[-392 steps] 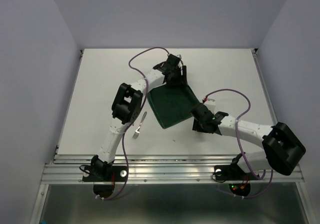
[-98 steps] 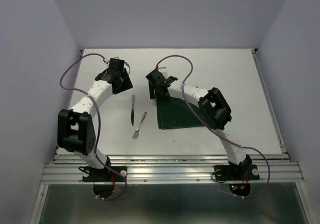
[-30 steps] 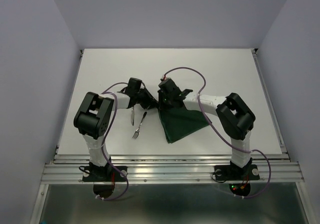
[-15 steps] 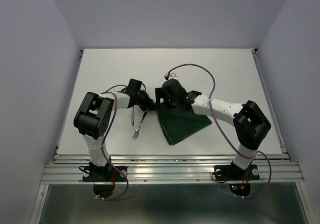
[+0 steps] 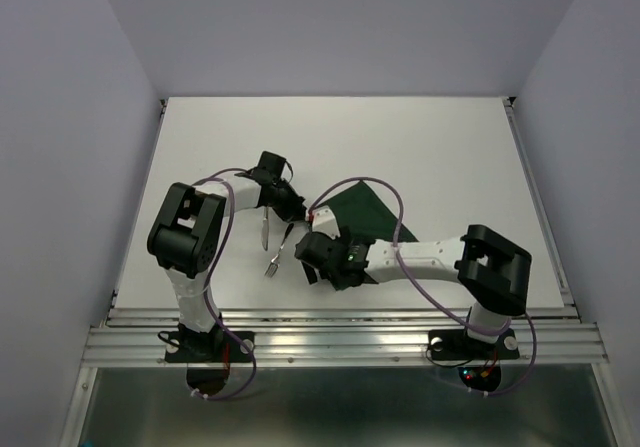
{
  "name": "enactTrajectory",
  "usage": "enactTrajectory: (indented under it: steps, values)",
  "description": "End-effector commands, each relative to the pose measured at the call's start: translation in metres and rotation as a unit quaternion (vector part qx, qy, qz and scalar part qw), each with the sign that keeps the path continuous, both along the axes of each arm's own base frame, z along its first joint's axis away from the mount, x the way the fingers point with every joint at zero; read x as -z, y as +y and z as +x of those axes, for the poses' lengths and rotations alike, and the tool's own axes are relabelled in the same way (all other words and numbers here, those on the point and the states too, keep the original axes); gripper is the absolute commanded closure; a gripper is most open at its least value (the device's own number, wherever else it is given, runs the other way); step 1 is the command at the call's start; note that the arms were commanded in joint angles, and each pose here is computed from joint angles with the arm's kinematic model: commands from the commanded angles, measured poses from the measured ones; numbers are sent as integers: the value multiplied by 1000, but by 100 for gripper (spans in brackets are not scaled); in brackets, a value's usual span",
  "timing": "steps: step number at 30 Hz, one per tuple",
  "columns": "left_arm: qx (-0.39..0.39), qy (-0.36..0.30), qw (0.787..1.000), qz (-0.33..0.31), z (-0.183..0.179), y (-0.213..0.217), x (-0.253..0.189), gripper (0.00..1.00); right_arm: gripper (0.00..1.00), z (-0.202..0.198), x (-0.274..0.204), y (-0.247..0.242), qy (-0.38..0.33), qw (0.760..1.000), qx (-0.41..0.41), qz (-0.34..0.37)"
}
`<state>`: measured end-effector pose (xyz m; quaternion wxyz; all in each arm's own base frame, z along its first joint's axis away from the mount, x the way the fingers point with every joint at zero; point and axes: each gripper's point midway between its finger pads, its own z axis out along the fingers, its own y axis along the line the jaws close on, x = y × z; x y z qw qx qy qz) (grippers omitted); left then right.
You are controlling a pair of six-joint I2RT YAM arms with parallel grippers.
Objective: Fold the napkin into a case and place the utensils inside
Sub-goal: Pick up the lower triangle-folded napkin from the center of the board.
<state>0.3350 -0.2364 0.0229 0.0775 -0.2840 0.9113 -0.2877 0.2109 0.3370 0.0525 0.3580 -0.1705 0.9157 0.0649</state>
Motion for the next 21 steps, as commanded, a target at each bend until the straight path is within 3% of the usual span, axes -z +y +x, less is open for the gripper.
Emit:
enactTrajectory:
  steps: [1,4,7,8,13,17,21]
  values:
    - [-8,0,1000,14,1,2,-17,100,15,1,8,-5,-39,998,31,-43]
    - [-11,0,1000,15,0,3,-19,100,20,2,12,-9,-52,996,38,-63]
    - [-10,2,1000,13,-1,3,-20,100,35,3,16,-13,-57,995,43,-71]
    - [-10,2,1000,13,-1,3,-20,100,35,3,19,-14,-56,995,43,-73]
    - [-13,6,1000,20,-3,6,-19,100,62,5,25,-21,-65,993,50,-82]
    - [-9,8,999,29,-4,8,-18,100,95,8,18,-20,-77,993,42,-79]
    - [-10,7,999,41,-3,11,-19,100,99,8,3,-11,-86,995,17,-54]
